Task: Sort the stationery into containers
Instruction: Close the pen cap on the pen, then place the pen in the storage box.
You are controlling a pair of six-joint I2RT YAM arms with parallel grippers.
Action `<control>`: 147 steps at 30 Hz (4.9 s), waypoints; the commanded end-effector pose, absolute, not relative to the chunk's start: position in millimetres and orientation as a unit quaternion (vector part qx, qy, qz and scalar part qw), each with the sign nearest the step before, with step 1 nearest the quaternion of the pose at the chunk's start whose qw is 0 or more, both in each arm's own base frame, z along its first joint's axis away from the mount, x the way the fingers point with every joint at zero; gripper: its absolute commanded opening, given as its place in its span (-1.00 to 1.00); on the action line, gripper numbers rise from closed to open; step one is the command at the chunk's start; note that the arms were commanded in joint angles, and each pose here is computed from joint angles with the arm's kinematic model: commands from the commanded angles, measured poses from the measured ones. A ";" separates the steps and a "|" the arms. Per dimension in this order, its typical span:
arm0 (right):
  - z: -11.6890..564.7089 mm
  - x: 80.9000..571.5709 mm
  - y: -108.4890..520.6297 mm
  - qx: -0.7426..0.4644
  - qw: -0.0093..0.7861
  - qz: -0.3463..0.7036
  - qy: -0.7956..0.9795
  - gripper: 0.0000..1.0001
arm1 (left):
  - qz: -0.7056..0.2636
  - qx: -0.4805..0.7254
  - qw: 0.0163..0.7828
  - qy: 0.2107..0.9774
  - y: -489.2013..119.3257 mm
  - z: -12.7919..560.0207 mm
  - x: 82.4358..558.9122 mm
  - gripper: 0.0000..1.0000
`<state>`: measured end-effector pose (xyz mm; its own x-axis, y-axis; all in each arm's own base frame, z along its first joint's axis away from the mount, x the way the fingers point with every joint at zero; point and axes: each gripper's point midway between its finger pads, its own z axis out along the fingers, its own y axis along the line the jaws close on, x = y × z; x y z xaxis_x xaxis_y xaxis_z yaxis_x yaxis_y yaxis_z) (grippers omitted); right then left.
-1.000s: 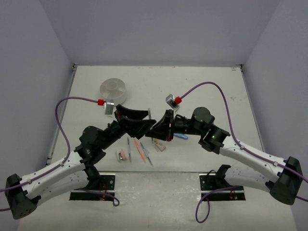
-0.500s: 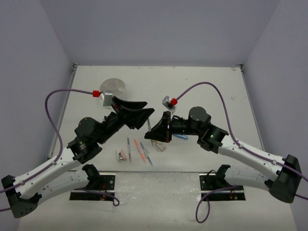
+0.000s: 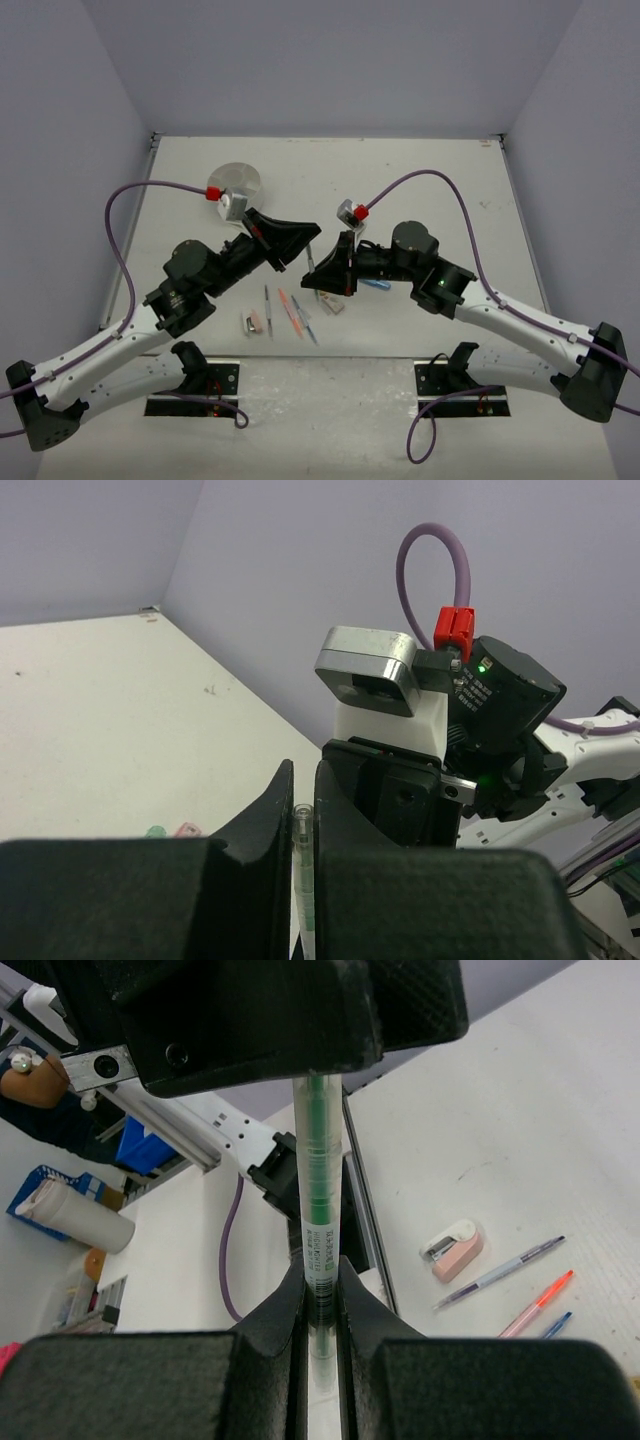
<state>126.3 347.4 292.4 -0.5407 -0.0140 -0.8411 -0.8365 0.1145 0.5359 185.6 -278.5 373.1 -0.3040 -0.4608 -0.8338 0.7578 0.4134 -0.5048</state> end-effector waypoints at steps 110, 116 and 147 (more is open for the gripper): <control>299.6 202.4 227.0 -0.208 0.560 0.317 0.736 0.97 | 0.005 -0.227 0.642 0.732 -112.3 339.1 423.5 -1.00; 292.9 196.3 230.7 -0.216 0.551 0.333 0.734 0.98 | 0.044 -0.280 0.688 0.668 -47.7 359.9 473.9 -1.00; 242.9 208.0 270.7 -0.222 0.433 0.317 0.814 0.98 | 0.047 -0.313 0.639 0.701 -17.4 256.1 496.7 1.00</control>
